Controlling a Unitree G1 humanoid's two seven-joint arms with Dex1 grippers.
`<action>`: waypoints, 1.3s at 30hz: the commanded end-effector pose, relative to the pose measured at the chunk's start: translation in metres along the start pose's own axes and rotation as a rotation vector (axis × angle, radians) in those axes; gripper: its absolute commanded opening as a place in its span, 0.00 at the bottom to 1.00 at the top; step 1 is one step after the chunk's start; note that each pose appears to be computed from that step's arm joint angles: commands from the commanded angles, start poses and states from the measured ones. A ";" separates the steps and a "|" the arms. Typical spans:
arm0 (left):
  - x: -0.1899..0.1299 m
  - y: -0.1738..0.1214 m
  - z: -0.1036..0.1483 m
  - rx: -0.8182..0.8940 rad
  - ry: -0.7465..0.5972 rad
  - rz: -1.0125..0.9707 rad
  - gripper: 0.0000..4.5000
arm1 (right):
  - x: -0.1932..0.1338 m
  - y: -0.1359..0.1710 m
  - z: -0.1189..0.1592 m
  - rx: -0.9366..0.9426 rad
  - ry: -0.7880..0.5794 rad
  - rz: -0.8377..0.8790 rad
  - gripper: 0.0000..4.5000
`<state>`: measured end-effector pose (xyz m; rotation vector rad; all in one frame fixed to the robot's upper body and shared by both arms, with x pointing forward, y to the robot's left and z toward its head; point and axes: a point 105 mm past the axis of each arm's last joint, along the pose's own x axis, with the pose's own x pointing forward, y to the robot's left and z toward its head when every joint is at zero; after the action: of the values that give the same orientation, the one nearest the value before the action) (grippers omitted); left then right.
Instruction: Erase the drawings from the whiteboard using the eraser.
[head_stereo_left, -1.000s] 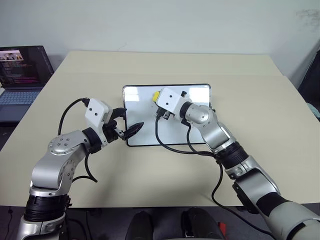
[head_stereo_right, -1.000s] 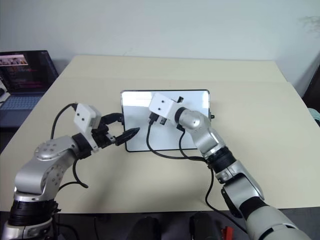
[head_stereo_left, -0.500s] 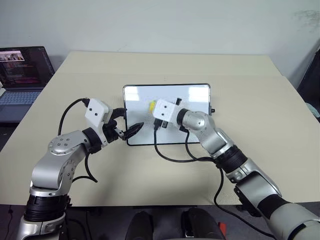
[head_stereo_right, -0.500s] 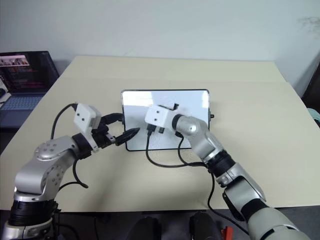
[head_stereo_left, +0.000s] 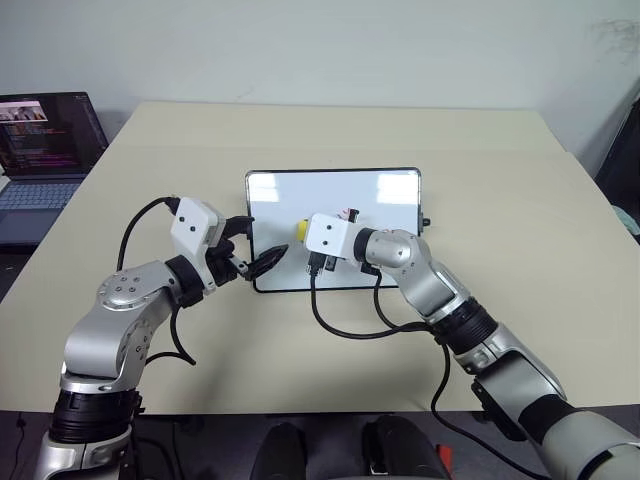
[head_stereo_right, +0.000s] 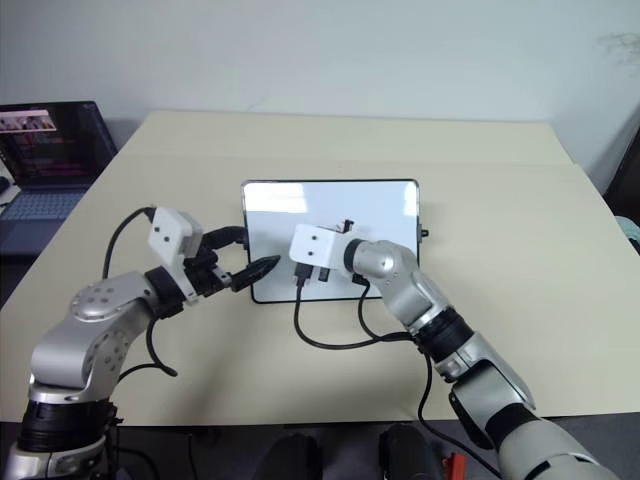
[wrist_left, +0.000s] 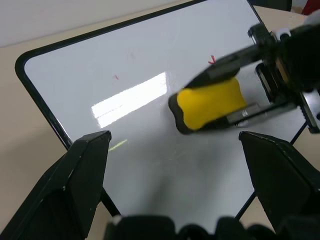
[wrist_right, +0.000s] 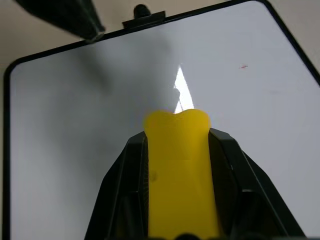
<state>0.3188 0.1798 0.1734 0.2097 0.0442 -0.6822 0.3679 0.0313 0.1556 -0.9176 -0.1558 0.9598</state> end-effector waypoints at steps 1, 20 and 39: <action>-0.001 -0.001 0.012 0.032 -0.046 0.001 1.00 | -0.005 -0.021 -0.005 -0.002 0.026 -0.091 0.29; -0.002 -0.014 0.017 0.024 -0.091 -0.045 1.00 | -0.105 -0.039 0.008 0.501 -0.331 -0.179 0.29; 0.008 -0.041 0.003 -0.029 -0.110 -0.084 1.00 | -0.137 0.044 -0.051 0.362 -0.108 -0.323 0.29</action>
<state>0.3021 0.1464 0.1568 0.1168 0.0148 -0.7745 0.2849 -0.0963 0.1149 -0.4805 -0.1353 0.7116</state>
